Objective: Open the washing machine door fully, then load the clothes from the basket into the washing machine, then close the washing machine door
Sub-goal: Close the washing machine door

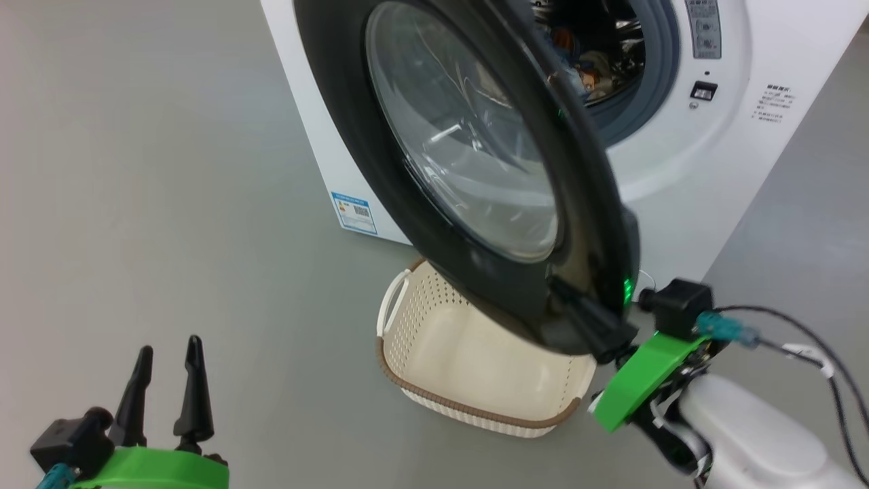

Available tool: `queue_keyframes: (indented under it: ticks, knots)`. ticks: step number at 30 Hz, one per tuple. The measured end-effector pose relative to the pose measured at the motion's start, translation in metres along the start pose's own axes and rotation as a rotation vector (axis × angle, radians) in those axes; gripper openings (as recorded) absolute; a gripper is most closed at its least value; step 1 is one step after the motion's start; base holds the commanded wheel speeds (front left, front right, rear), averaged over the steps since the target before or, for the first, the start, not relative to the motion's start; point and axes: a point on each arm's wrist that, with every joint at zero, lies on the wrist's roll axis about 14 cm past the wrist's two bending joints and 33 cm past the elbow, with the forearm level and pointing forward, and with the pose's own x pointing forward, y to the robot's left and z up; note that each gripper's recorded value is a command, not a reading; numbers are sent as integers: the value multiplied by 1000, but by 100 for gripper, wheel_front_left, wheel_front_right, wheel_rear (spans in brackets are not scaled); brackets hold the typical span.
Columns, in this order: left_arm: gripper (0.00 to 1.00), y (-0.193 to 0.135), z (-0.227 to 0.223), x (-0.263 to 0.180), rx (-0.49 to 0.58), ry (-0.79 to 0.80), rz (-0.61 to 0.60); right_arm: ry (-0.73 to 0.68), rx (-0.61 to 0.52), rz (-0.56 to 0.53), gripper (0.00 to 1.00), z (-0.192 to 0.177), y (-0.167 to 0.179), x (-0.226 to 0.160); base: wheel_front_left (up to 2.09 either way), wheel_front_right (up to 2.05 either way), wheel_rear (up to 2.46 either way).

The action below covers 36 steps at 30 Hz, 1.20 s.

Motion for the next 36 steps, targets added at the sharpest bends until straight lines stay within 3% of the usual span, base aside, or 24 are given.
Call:
queue_keyframes:
  ticks: [10,18,31,36]
  knots:
    - [100,-14,-4,27,22,15,-28,-101,-17,-147,0,38,-81,9,0,0,0]
    - [100,-26,-15,50,41,46,-48,-132,6,-229,0,43,-134,14,0,0,0]
    - [100,-35,-32,84,78,80,-61,-215,9,-304,0,70,-210,36,0,0,0]
    - [100,-35,-41,89,81,100,-51,-221,9,-285,0,68,-218,49,0,0,0]
